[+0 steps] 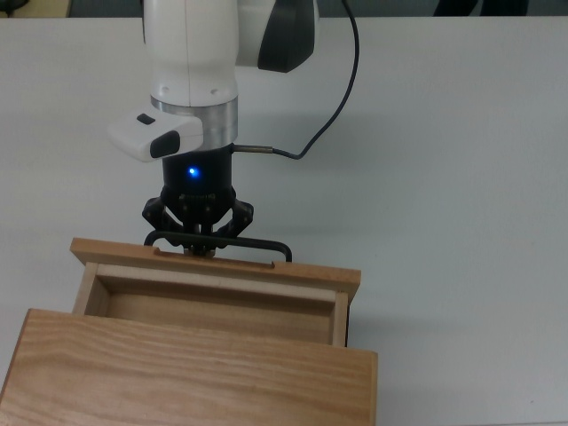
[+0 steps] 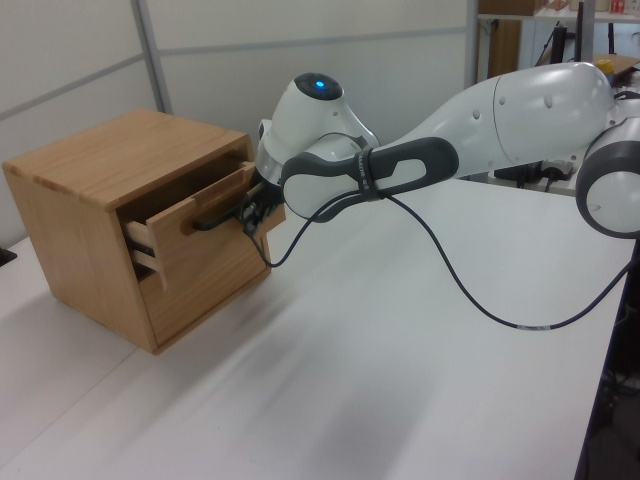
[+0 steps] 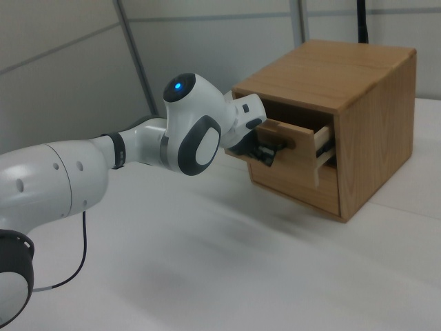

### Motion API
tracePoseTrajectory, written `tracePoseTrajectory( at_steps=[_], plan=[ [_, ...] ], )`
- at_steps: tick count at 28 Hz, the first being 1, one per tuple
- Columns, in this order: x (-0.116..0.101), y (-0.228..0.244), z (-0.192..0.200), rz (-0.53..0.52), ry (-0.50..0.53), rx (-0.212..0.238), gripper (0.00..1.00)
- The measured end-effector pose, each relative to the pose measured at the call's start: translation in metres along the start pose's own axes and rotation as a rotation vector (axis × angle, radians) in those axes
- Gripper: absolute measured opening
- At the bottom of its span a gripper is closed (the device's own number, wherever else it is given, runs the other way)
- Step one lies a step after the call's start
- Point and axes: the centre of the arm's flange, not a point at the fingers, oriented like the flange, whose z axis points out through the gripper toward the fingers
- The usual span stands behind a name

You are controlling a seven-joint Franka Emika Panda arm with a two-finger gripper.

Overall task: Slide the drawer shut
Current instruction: 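Push the drawer front with the gripper into the cabinet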

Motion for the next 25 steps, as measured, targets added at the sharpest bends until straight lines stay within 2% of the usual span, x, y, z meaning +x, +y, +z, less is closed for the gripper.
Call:
tracePoseTrajectory(
  at_steps=[8, 17, 25],
  plan=[
    [0.012, 0.004, -0.010, 0.010, 0.089, -0.001, 0.01],
    [0.019, 0.008, -0.019, 0.027, 0.111, -0.003, 0.01],
    [0.038, 0.016, -0.052, 0.036, 0.175, -0.011, 0.01]
  ],
)
